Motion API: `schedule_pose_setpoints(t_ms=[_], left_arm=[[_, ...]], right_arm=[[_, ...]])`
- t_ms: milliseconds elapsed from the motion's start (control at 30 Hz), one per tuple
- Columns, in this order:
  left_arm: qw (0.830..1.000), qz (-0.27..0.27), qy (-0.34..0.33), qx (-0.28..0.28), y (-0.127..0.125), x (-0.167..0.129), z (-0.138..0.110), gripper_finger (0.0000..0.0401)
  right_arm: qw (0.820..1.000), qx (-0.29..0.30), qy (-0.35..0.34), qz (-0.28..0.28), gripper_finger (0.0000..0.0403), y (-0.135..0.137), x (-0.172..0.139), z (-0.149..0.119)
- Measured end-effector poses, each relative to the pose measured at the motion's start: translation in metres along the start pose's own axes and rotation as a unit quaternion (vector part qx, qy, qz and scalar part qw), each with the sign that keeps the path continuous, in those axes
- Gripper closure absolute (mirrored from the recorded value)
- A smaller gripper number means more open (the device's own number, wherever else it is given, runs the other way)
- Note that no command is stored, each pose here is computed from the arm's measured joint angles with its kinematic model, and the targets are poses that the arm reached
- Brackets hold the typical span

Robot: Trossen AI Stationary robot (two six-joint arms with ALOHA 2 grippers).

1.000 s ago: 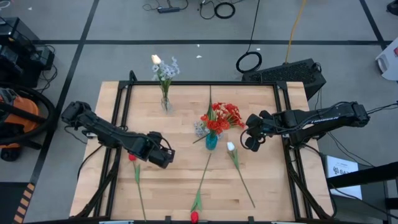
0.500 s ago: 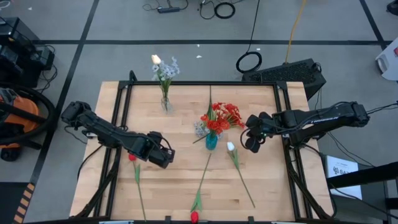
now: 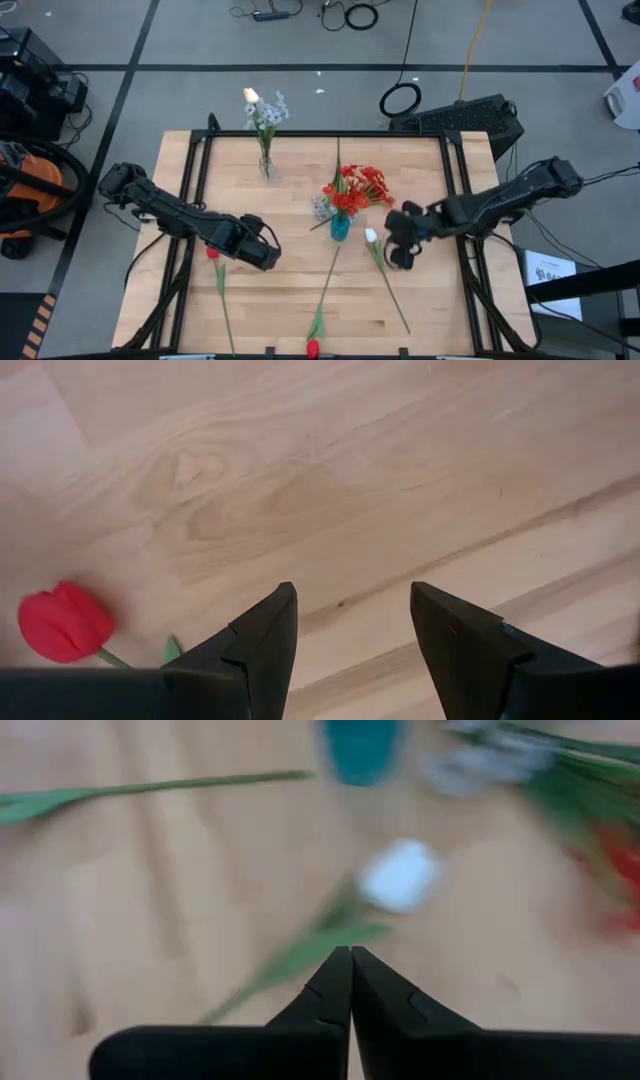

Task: Sort flowers into vase by color
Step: Put the right red tulip into the blue vase

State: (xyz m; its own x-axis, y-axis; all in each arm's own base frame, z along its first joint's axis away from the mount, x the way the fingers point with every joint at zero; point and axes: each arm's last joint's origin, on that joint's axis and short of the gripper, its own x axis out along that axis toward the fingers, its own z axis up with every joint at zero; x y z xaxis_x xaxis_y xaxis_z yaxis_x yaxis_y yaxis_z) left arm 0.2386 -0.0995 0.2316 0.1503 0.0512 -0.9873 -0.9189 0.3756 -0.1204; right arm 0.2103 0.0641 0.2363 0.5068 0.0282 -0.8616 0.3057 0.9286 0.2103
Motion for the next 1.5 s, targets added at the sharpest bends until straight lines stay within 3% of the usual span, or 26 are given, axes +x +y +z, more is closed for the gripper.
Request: schedule_pose_setpoints(t_ms=[200,400,567,767,1067,1300,1500], left_arm=[[0.999,0.000,0.000,0.052,0.000,0.000,0.000,0.0201],[0.993,0.001,-0.007,0.118,0.000,0.000,0.000,0.0201],[0.990,0.002,-0.019,0.143,0.000,0.000,0.001,0.0201],[0.989,0.002,-0.019,0.150,0.000,0.000,-0.001,0.0201],[0.984,-0.002,-0.016,0.180,0.001,-0.002,-0.016,0.0201],[0.977,-0.007,-0.020,0.213,0.002,-0.004,-0.034,0.0201],[0.972,-0.011,-0.029,0.234,0.005,-0.006,-0.047,0.0201]], right_arm=[[0.994,-0.101,-0.006,0.034,0.0403,0.055,0.020,0.017],[0.969,-0.243,0.022,0.027,0.0403,0.107,0.044,0.051],[0.930,-0.365,0.024,0.028,0.0401,0.142,0.068,0.080],[0.876,-0.479,0.035,0.028,0.0378,0.169,0.105,0.097],[0.822,-0.560,0.074,0.067,0.0330,0.187,0.153,0.098],[0.791,-0.600,0.086,0.081,0.0307,0.196,0.178,0.086],[0.785,-0.607,0.098,0.079,0.0305,0.196,0.196,0.079]])
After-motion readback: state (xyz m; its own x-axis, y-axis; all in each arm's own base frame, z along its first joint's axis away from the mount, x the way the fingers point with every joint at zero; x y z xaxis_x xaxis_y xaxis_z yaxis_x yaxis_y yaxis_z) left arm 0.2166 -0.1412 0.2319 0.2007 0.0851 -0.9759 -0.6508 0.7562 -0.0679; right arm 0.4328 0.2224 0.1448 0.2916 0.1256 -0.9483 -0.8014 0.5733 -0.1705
